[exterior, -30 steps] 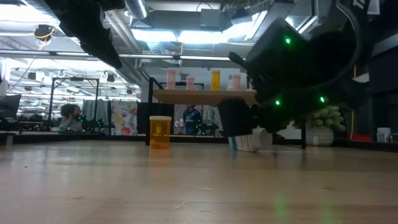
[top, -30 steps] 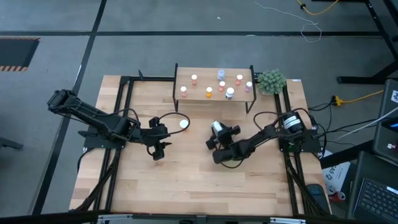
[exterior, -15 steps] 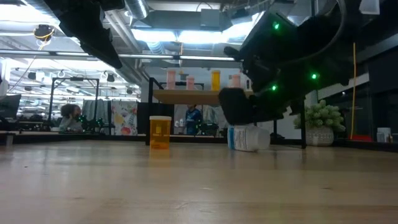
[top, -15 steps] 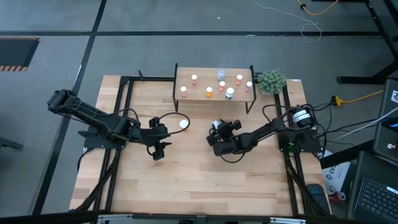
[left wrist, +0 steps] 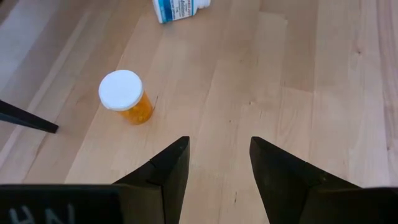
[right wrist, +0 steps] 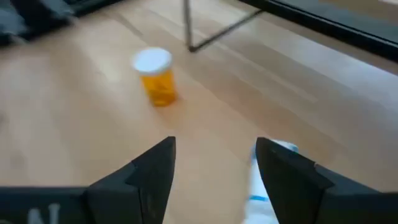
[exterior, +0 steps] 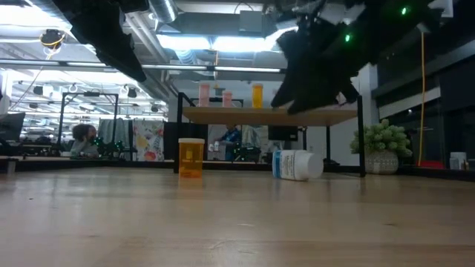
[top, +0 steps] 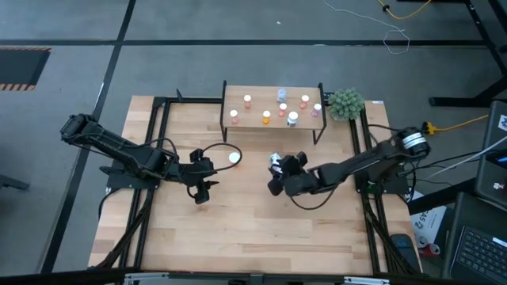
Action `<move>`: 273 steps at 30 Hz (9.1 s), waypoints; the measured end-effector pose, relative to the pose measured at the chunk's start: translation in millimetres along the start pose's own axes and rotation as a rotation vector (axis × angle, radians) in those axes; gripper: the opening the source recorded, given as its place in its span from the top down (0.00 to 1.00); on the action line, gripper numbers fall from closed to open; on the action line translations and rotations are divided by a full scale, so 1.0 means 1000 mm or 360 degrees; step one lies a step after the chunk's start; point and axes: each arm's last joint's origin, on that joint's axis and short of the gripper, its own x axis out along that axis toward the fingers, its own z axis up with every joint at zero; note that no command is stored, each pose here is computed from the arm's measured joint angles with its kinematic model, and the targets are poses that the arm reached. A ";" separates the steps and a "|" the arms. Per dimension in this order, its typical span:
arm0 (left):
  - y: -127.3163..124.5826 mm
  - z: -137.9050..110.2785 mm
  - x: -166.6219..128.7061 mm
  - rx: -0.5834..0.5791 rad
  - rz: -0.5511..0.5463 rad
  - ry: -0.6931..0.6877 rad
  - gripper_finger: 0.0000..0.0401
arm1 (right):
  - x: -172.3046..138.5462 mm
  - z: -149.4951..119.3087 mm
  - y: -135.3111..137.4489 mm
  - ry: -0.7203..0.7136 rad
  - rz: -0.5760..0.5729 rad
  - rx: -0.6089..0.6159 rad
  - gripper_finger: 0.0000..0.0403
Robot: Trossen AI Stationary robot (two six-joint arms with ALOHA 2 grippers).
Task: Pick and place medicine bottles onto shelf by color
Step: Adjust the big white pill bottle, then put the big yellow pill bottle on the shelf
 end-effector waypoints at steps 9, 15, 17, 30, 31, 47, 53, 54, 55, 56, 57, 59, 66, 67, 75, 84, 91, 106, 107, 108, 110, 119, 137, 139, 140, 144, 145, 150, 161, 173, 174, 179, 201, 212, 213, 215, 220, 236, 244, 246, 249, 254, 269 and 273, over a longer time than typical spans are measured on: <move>-0.001 0.000 0.000 0.0005 -0.0006 0.0001 0.59 | -0.007 0.008 -0.004 0.0180 0.0145 0.0355 0.43; -0.001 -0.001 -0.001 0.0007 -0.0010 0.0000 0.59 | -0.008 -0.010 -0.019 0.0379 -0.0122 0.0497 0.33; -0.001 -0.001 -0.001 0.0008 -0.0009 0.0001 0.59 | -0.008 -0.011 -0.021 0.0390 -0.0144 0.0507 0.30; -0.001 -0.001 -0.001 0.0008 -0.0010 0.0001 0.59 | 0.010 -0.034 -0.018 0.0474 -0.0228 0.0302 0.25; -0.001 -0.001 -0.001 0.0008 -0.0010 0.0001 0.59 | 0.011 -0.036 -0.019 0.0481 -0.0238 0.0291 0.25; -0.001 -0.001 -0.001 0.0006 -0.0010 0.0001 0.59 | 0.039 -0.042 -0.027 0.0500 -0.0336 0.0335 0.25; -0.001 -0.001 -0.001 0.0008 -0.0010 0.0001 0.59 | 0.039 -0.041 -0.027 0.0522 -0.0301 0.0272 0.32; -0.001 -0.001 -0.001 0.0008 -0.0010 0.0001 0.59 | 0.039 -0.041 -0.027 0.0533 -0.0295 0.0272 0.34; -0.001 -0.001 -0.001 0.0007 -0.0010 0.0000 0.59 | 0.040 -0.041 -0.027 0.0546 -0.0288 0.0267 0.36; -0.001 -0.001 -0.001 0.0007 -0.0010 0.0001 0.59 | 0.040 -0.041 -0.027 0.0564 -0.0275 0.0264 0.38; -0.001 -0.001 -0.001 0.0007 -0.0010 0.0001 0.59 | 0.041 -0.041 -0.027 0.0578 -0.0263 0.0267 0.40; -0.001 -0.001 -0.001 0.0008 -0.0010 0.0000 0.59 | 0.041 -0.041 -0.027 0.0607 -0.0245 0.0279 0.44; -0.001 -0.001 -0.001 0.0007 -0.0009 0.0000 0.59 | 0.043 -0.040 -0.028 0.0624 -0.0237 0.0293 0.54; -0.001 -0.001 -0.001 0.0007 -0.0009 0.0001 0.59 | 0.043 -0.040 -0.028 0.0624 -0.0236 0.0293 0.54; -0.001 -0.001 -0.001 0.0008 -0.0010 0.0001 0.59 | 0.040 -0.029 -0.020 0.0745 -0.0182 0.0302 0.54; -0.001 -0.001 -0.001 0.0008 -0.0010 0.0001 0.59 | 0.019 0.028 -0.003 0.1198 -0.0230 0.0162 0.54; -0.001 -0.001 -0.001 0.0008 -0.0010 0.0001 0.59 | 0.008 0.068 -0.003 0.1595 0.0027 0.0132 0.53; -0.001 -0.001 -0.001 0.0010 -0.0009 0.0002 0.59 | -0.002 0.044 -0.031 0.2340 -0.0006 0.0258 0.53; -0.001 -0.001 -0.001 0.0010 -0.0009 0.0002 0.59 | -0.002 0.041 -0.032 0.2373 0.0007 0.0275 0.53; -0.001 -0.001 -0.001 0.0010 -0.0009 0.0001 0.59 | -0.002 0.038 -0.033 0.2411 0.0010 0.0290 0.53; -0.001 -0.001 -0.001 0.0010 -0.0009 0.0002 0.59 | -0.002 0.032 -0.035 0.2486 0.0008 0.0324 0.53; -0.001 -0.001 -0.001 0.0010 -0.0009 0.0002 0.59 | -0.004 0.008 -0.047 0.2683 -0.0058 0.0393 0.53; -0.001 -0.001 -0.001 0.0010 -0.0009 0.0001 0.59 | -0.005 -0.012 -0.058 0.2843 -0.0100 0.0484 0.53; -0.001 -0.001 -0.001 0.0010 -0.0009 0.0002 0.59 | -0.005 -0.012 -0.058 0.2841 -0.0096 0.0484 0.51; -0.001 -0.001 -0.001 0.0010 -0.0009 0.0002 0.59 | -0.005 -0.012 -0.058 0.2840 -0.0096 0.0484 0.50; -0.001 -0.001 -0.001 0.0010 -0.0009 0.0002 0.59 | -0.005 -0.012 -0.058 0.2840 -0.0069 0.0462 0.44; -0.001 -0.001 -0.001 0.0010 -0.0009 0.0002 0.59 | -0.005 -0.012 -0.058 0.2840 -0.0066 0.0460 0.43; -0.001 -0.001 -0.001 0.0010 -0.0009 0.0002 0.59 | -0.005 -0.012 -0.058 0.2840 -0.0065 0.0459 0.39; -0.001 -0.001 -0.001 0.0009 -0.0009 0.0002 0.59 | 0.001 -0.004 -0.065 0.2943 0.0029 0.0680 0.40; -0.001 -0.001 -0.001 0.0006 -0.0009 0.0002 0.59 | -0.014 0.039 -0.050 0.2807 0.0054 0.0339 0.40; -0.001 -0.001 -0.001 0.0001 -0.0009 0.0002 0.59 | -0.018 0.045 -0.046 0.2758 0.0018 0.0271 0.40; -0.001 -0.001 -0.001 -0.0003 -0.0009 0.0002 0.59 | -0.043 0.068 -0.016 0.2396 -0.0097 -0.0068 0.40; -0.001 -0.001 -0.001 0.0007 -0.0010 0.0001 0.59 | -0.197 0.031 0.089 0.0991 0.0144 -0.0208 0.40; -0.002 0.001 -0.001 -0.0008 -0.0023 -0.0032 0.59 | -0.194 -0.004 0.093 0.0509 0.0133 0.0077 0.40; -0.003 0.003 -0.001 -0.0019 -0.0030 -0.0054 0.59 | -0.192 -0.008 0.091 0.0473 0.0103 0.0106 0.40; -0.004 0.006 -0.001 -0.0052 -0.0052 -0.0103 0.59 | -0.187 -0.015 0.087 0.0433 0.0049 0.0162 0.40; -0.001 0.013 0.001 -0.0108 -0.0057 -0.0183 0.59 | -0.178 -0.029 0.077 0.0420 -0.0056 0.0237 0.40; 0.029 0.007 0.086 -0.0047 0.0316 0.0040 0.38 | -0.170 -0.018 0.040 -0.0252 -0.0298 0.0051 0.40; 0.049 0.013 0.090 -0.0207 0.0552 -0.0040 0.38 | -0.164 0.009 0.027 -0.0288 -0.0338 -0.0044 0.40; 0.055 0.014 0.091 -0.0292 0.0587 -0.0048 0.38 | -0.162 0.011 0.027 -0.0309 -0.0343 -0.0043 0.40; 0.063 0.013 0.097 -0.0393 0.0575 -0.0009 0.38 | -0.157 0.013 0.026 -0.0277 -0.0378 -0.0015 0.40; 0.069 0.013 0.100 -0.0593 0.0545 -0.0011 0.38 | -0.154 0.014 0.025 -0.0238 -0.0416 0.0000 0.40; 0.063 0.015 0.101 -0.0651 0.0430 -0.0032 0.38 | -0.149 0.018 0.023 -0.0230 -0.0454 -0.0037 0.40; 0.061 0.013 0.102 -0.0636 0.0432 -0.0018 0.38 | -0.149 0.017 0.023 -0.0207 -0.0461 -0.0034 0.40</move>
